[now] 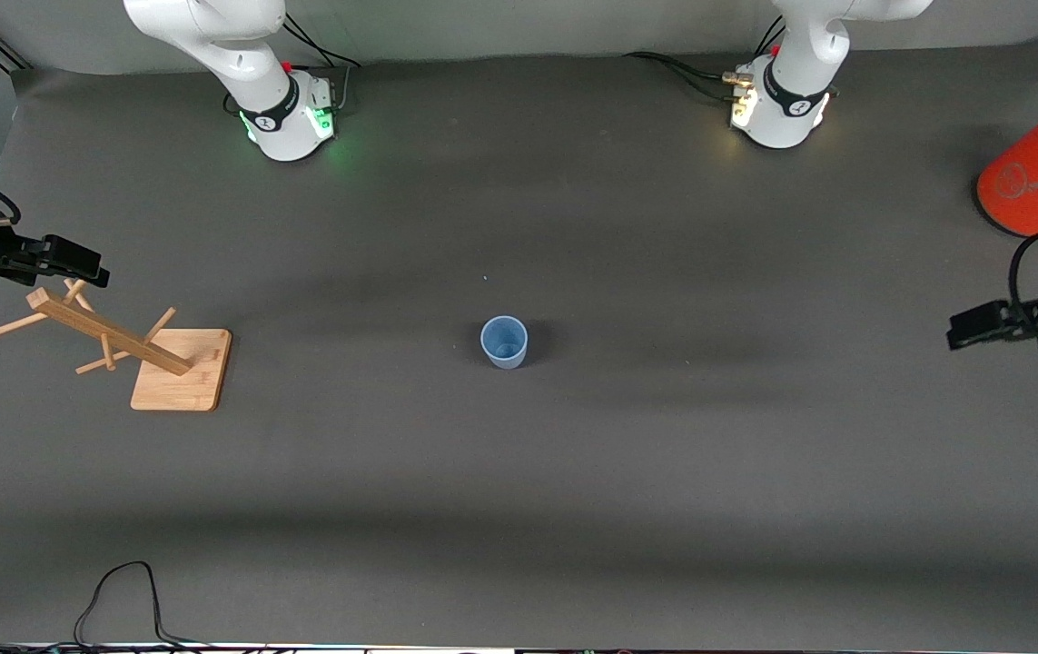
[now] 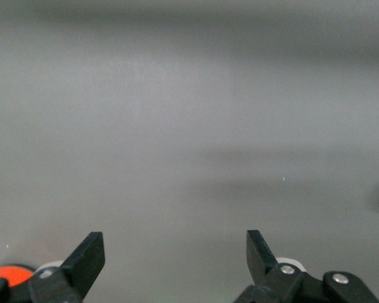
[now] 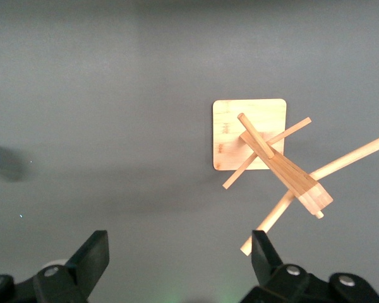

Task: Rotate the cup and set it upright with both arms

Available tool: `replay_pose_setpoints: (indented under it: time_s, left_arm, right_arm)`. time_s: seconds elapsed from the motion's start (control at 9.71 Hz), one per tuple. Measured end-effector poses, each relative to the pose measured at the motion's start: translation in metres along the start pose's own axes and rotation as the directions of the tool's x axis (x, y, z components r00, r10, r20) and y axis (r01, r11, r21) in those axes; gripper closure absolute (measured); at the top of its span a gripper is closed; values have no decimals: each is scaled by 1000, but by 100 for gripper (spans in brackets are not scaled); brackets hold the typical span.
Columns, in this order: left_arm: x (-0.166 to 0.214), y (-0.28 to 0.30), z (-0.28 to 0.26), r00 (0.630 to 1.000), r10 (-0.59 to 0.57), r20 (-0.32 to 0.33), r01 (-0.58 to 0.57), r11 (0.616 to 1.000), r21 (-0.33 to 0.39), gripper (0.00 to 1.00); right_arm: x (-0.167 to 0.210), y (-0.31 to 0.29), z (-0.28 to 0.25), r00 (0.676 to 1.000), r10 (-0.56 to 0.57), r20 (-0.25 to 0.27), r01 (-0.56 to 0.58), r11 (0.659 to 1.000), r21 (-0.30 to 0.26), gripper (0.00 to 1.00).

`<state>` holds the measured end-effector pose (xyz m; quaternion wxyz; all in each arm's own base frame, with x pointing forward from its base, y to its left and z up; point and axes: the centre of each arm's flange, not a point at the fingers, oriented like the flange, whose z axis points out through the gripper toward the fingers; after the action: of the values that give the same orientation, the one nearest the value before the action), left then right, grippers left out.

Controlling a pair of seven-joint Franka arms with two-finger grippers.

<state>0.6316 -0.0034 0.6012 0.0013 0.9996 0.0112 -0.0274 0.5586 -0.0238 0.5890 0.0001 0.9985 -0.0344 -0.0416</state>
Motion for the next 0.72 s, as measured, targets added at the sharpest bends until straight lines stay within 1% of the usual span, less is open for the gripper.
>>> replay_pose_setpoints:
  time_s: [0.31,0.52,0.72]
  left_arm:
    - [-38,-14,8,1000,-9,-28,8,1000,-24,0]
    - [-63,-14,2,1000,3,-29,-4,1000,-16,0]
    - [-75,-7,-3,999,27,-36,-27,1000,3,0]
  right_arm:
    - [0,0,0,1000,0,0,0,1000,0,0]
    - [0,0,0,1000,0,0,0,1000,0,0]
    - [0,0,0,1000,0,0,0,1000,0,0]
